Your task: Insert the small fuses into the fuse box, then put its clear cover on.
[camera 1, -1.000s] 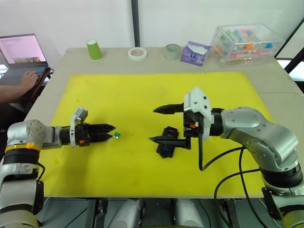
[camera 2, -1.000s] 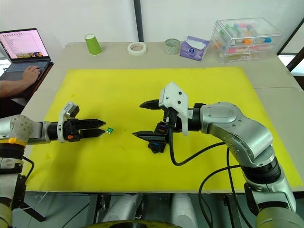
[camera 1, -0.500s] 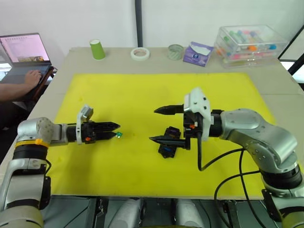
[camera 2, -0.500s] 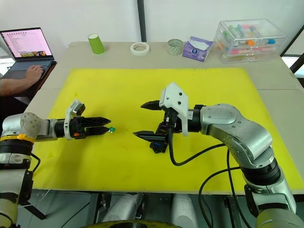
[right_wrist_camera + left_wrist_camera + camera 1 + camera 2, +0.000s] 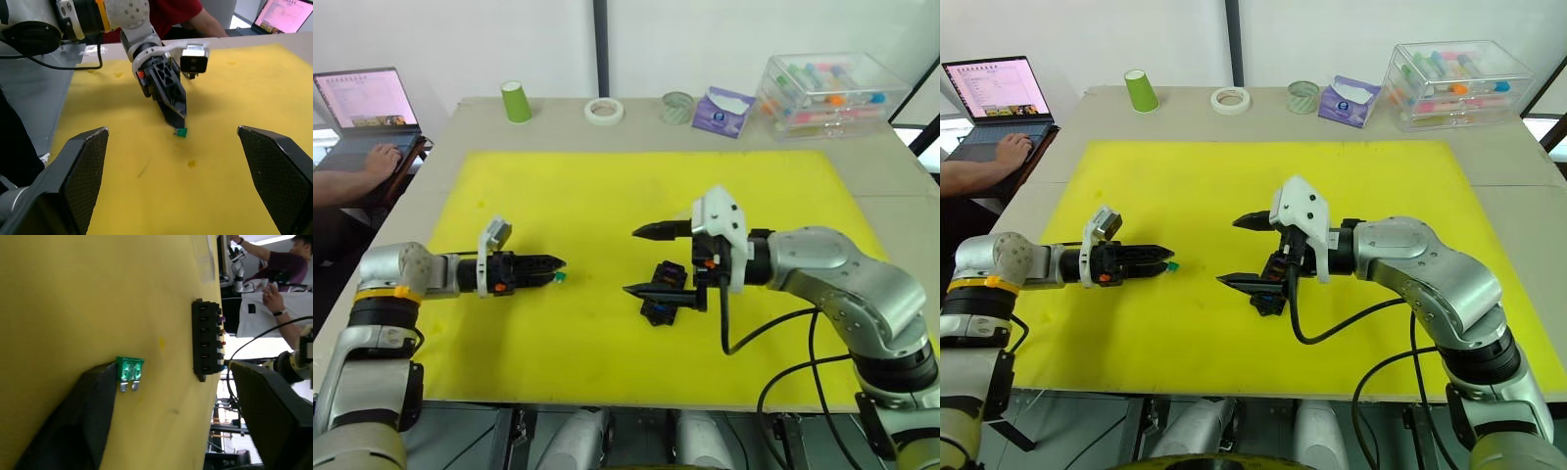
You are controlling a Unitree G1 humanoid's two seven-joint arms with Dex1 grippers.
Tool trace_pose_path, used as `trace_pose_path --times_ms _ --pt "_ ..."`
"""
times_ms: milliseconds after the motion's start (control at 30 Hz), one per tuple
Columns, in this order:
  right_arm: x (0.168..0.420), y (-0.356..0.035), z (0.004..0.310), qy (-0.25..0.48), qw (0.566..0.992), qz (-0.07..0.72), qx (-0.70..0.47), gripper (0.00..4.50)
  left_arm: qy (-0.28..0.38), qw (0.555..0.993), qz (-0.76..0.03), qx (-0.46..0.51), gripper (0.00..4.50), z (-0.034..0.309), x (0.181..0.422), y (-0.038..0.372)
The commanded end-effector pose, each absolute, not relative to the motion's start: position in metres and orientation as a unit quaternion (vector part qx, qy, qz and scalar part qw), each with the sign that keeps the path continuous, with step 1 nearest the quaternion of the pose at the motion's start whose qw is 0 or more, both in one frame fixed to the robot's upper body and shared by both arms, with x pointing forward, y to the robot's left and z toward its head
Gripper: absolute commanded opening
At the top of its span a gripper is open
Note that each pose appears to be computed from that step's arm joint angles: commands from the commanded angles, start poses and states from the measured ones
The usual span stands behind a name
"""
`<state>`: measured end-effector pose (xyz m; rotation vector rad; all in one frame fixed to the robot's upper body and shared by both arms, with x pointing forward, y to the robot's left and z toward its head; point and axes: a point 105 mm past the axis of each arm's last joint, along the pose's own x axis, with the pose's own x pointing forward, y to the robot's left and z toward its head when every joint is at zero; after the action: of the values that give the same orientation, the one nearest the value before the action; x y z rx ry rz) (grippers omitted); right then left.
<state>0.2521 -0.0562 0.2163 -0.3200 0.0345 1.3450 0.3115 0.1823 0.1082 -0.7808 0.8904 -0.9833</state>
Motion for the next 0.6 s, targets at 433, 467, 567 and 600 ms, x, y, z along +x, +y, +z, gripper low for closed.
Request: trace_pose_path --times_ms 433,467,567,600 --pt "0.254 -0.057 0.228 0.003 0.774 0.611 -0.167 4.50 0.409 0.734 -0.430 -0.330 0.03 0.092 0.309 0.185" --pt "0.255 -0.058 0.228 0.005 0.776 0.608 -0.168 4.50 0.404 0.735 -0.433 -0.329 0.03 0.095 0.309 0.184" --pt "0.258 -0.062 0.229 0.019 0.778 0.606 -0.168 4.50 0.363 0.745 -0.460 -0.319 0.03 0.113 0.311 0.181" --pt "0.260 -0.065 0.231 0.026 0.780 0.602 -0.167 4.50 0.330 0.749 -0.486 -0.306 0.03 0.128 0.312 0.177"
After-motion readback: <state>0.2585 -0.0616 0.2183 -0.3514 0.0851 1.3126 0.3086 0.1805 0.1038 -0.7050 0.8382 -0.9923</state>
